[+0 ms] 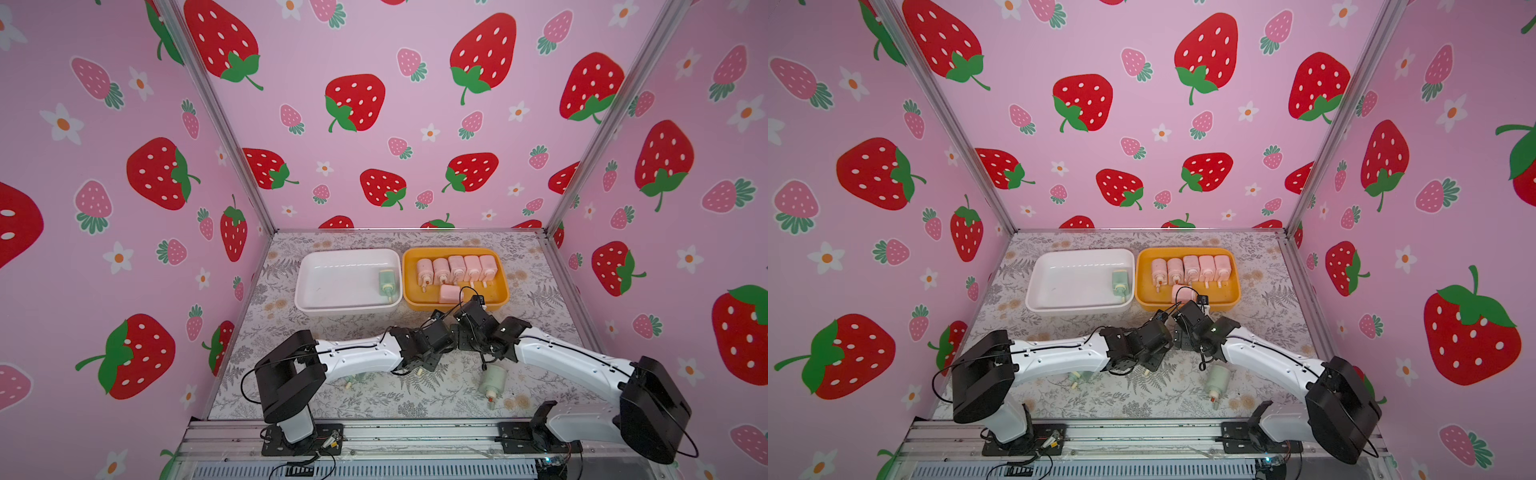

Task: Place the pencil sharpeners by color into the storage box
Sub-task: Pick up the pencil sharpener from the center of the board.

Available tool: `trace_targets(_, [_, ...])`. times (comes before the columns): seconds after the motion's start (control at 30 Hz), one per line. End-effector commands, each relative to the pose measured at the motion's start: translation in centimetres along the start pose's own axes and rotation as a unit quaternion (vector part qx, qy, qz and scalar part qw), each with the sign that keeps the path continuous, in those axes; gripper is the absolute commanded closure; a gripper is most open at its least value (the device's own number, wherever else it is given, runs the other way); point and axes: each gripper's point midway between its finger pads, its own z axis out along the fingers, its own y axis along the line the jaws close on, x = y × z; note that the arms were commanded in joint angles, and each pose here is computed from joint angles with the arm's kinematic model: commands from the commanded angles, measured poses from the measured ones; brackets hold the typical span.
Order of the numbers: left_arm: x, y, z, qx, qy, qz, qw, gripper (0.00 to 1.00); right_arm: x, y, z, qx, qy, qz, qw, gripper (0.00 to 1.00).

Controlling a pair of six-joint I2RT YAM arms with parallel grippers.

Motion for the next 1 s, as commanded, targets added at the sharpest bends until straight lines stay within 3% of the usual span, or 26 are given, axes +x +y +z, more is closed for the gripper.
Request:
trace_targets(0.0, [-0.7,0.0,-1.0,0.007,-0.020,-0.011,1.000,1.00,-0.3,0.1,-0.4,-0.010,-0.007,-0.005,1.000,0.00])
trace_targets(0.27, [-2.1,2.0,-2.7,0.005,-0.037,-0.049,0.998,1.00,-0.6,3.9,-1.9,-0.135,-0.022,-0.036,0.990,0.00])
trace_targets(0.53, [-3.3,7.4,-6.3,-0.036,-0.065,-0.093,0.993,1.00,-3.1,7.2,-4.7,-0.231,-0.102,-0.093,0.963,0.00])
trace_targets(0.83, [-4.6,12.6,-9.1,-0.086,-0.101,-0.133,0.982,1.00,-7.5,11.8,-6.2,-0.313,-0.184,-0.071,0.929,0.00])
trace_targets(0.97, [-5.6,14.8,-10.3,-0.103,-0.126,-0.159,0.974,1.00,-8.8,14.3,-5.8,-0.342,-0.189,-0.062,0.918,0.00])
